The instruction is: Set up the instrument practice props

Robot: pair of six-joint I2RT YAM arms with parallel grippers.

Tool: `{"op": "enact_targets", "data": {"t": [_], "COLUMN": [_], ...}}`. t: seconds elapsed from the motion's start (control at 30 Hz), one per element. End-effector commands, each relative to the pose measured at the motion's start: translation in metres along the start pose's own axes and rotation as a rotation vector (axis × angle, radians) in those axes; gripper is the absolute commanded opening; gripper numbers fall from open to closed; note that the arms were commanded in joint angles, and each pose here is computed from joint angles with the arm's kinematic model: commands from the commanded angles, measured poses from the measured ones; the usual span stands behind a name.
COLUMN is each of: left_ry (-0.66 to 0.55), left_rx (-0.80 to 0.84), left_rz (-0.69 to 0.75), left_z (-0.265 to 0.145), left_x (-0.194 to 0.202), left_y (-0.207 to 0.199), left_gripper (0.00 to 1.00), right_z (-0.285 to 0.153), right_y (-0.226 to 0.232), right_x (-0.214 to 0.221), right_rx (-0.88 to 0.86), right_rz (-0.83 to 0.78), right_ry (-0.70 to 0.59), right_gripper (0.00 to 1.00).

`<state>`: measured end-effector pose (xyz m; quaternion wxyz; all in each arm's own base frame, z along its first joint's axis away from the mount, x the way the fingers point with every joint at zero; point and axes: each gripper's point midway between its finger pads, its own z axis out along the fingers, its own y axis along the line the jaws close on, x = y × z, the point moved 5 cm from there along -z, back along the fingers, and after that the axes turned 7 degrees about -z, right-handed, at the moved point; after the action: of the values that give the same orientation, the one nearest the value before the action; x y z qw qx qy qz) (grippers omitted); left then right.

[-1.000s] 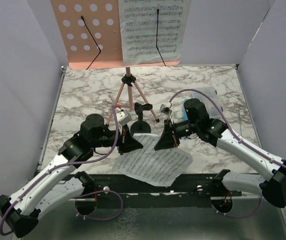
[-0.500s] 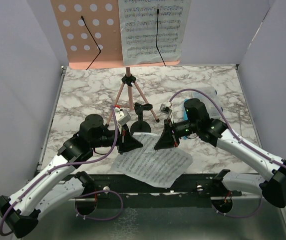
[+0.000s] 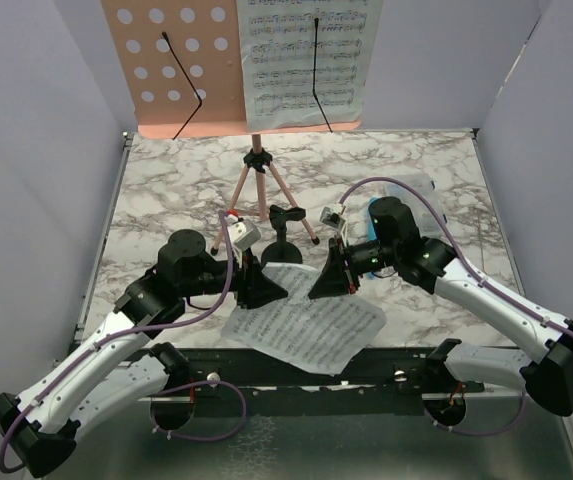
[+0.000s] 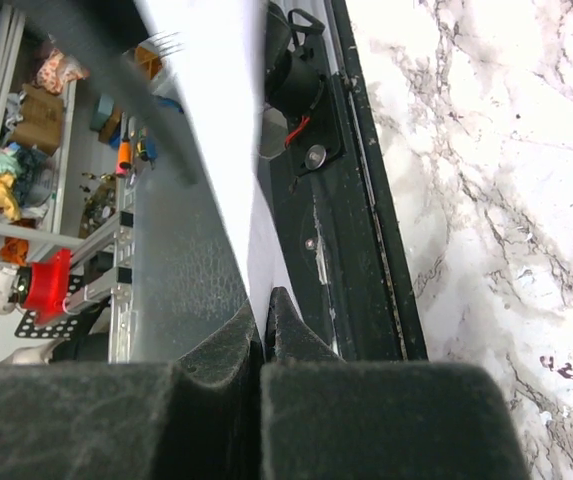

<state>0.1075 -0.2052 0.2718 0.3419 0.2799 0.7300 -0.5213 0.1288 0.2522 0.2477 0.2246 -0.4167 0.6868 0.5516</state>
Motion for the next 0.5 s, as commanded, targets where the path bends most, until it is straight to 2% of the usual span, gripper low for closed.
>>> {"op": "enact_targets", "data": {"t": [0.0, 0.03, 0.1, 0.3, 0.37, 0.47], "left_ry": [-0.069, -0.088, -0.138, -0.415, -0.489, -0.573], "left_rx": [-0.056, -0.078, -0.144, -0.581, -0.618, -0.566], "left_rz": [0.013, 0.018, 0.049, 0.076, 0.09, 0.097], "left_z": [-0.002, -0.004, -0.01, -0.06, -0.075, -0.087], "left_x": [-0.009, -0.012, -0.02, -0.056, -0.062, -0.064], "left_y": [0.004, 0.005, 0.008, 0.037, 0.034, 0.021], "left_gripper": [0.63, 0.72, 0.81, 0.92, 0.95, 0.98], "right_z": [-0.004, -0.007, -0.013, -0.048, -0.061, -0.077], "right_y": [0.001, 0.001, 0.0, 0.016, 0.027, 0.047], "right_x": [-0.009, -0.012, -0.02, -0.063, -0.076, -0.089], "right_rx": [0.071, 0.099, 0.184, 0.417, 0.439, 0.419], "right_rz": [-0.041, -0.047, -0.054, -0.072, -0.097, -0.145], "right_ry": [-0.048, -0.06, -0.101, -0.383, -0.49, -0.634], "right_gripper": [0.0, 0.0, 0.0, 0.0, 0.0, 0.0]}}
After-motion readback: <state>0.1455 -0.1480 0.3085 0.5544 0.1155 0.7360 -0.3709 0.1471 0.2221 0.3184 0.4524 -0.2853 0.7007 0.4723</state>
